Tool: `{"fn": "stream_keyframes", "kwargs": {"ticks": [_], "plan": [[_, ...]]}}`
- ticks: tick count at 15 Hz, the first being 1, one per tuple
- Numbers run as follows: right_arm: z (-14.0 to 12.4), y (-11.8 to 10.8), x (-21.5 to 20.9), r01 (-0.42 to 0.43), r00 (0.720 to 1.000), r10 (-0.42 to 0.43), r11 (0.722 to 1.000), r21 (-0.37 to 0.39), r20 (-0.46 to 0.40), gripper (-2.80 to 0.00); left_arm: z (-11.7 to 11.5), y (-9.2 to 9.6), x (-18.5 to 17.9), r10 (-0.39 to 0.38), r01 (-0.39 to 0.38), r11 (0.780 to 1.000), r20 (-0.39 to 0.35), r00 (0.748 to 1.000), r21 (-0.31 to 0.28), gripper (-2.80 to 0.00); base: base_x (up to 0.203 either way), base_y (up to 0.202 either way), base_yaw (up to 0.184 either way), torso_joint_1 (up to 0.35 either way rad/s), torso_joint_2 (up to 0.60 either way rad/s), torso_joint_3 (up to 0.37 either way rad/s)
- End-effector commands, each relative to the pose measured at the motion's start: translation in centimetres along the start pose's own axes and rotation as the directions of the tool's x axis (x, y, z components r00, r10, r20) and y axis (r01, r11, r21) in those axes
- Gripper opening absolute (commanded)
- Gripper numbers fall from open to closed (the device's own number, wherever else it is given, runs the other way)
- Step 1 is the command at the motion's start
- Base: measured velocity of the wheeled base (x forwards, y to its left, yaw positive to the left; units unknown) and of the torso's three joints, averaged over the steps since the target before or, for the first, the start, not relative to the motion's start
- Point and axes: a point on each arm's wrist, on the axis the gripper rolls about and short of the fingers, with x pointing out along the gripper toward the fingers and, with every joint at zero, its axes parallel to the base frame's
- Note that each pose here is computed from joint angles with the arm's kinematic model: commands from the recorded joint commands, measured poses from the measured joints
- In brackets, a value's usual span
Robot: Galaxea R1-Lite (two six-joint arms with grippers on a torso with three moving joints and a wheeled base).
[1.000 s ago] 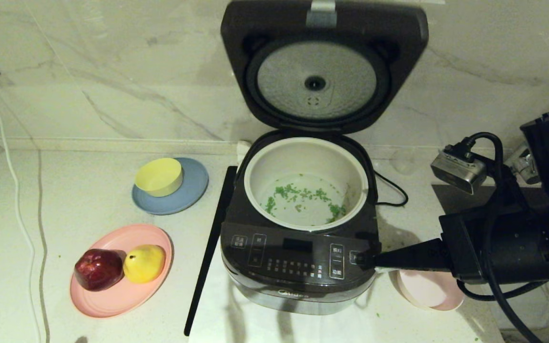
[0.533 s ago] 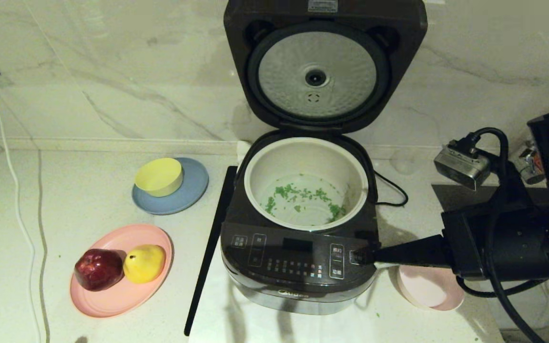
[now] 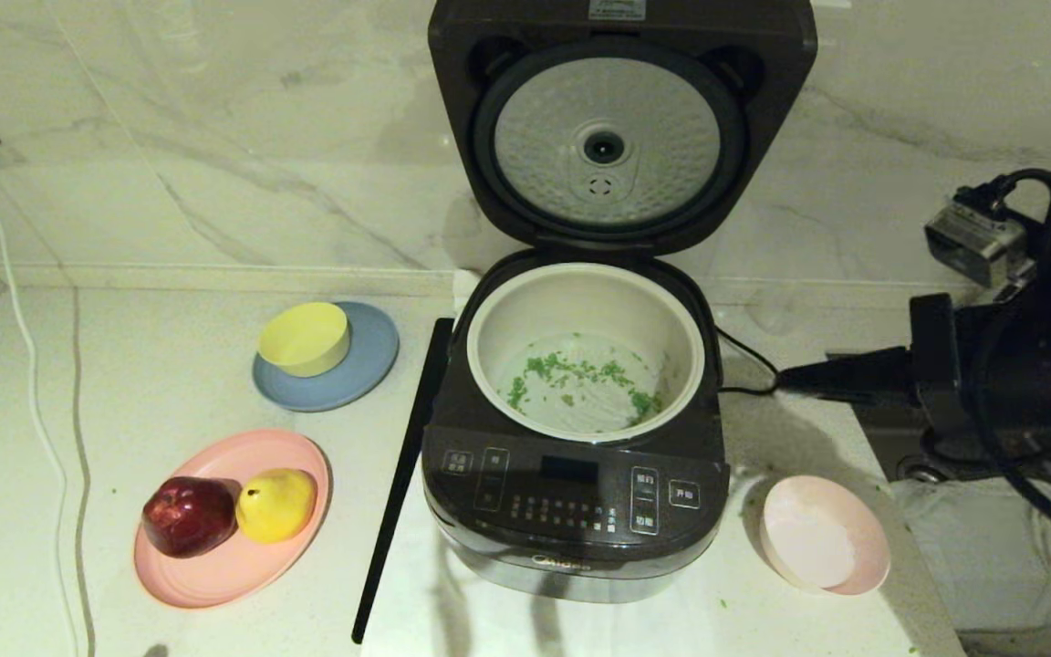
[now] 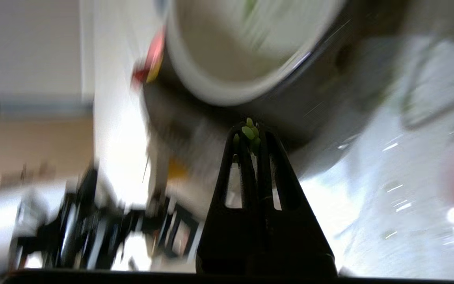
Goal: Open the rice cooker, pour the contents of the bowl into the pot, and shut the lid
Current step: Close the rice cooker
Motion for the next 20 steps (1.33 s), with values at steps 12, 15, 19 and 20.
{"fn": "stream_keyframes", "kwargs": {"ticks": [12, 15, 19, 20], "plan": [[10.7, -2.4, 3.7, -0.057, 0.917, 0.108, 0.988, -0.141, 0.383, -2.80, -0.3, 0.0, 0.1, -0.001, 0.001, 1.000, -0.009, 1.000, 0.000, -2.80, 0.000, 0.000, 0.000, 0.000, 0.00, 0.000], [11.3, -1.6, 4.5, -0.115, 0.891, 0.198, 0.969, -0.219, 0.408, -2.80, -0.3, 0.0, 0.1, -0.001, 0.001, 1.000, -0.009, 1.000, 0.000, -2.80, 0.000, 0.000, 0.000, 0.000, 0.00, 0.000], [12.2, -1.3, 4.8, -0.131, 0.878, 0.229, 0.960, -0.249, 0.420, -2.80, -0.3, 0.0, 0.1, 0.000, 0.000, 1.000, -0.009, 1.000, 0.000, -2.80, 0.000, 0.000, 0.000, 0.000, 0.00, 0.000], [12.4, -1.3, 4.8, -0.129, 0.876, 0.229, 0.959, -0.252, 0.424, -2.80, -0.3, 0.0, 0.1, 0.001, -0.001, 1.000, -0.009, 1.000, 0.000, -2.80, 0.000, 0.000, 0.000, 0.000, 0.00, 0.000]]}}
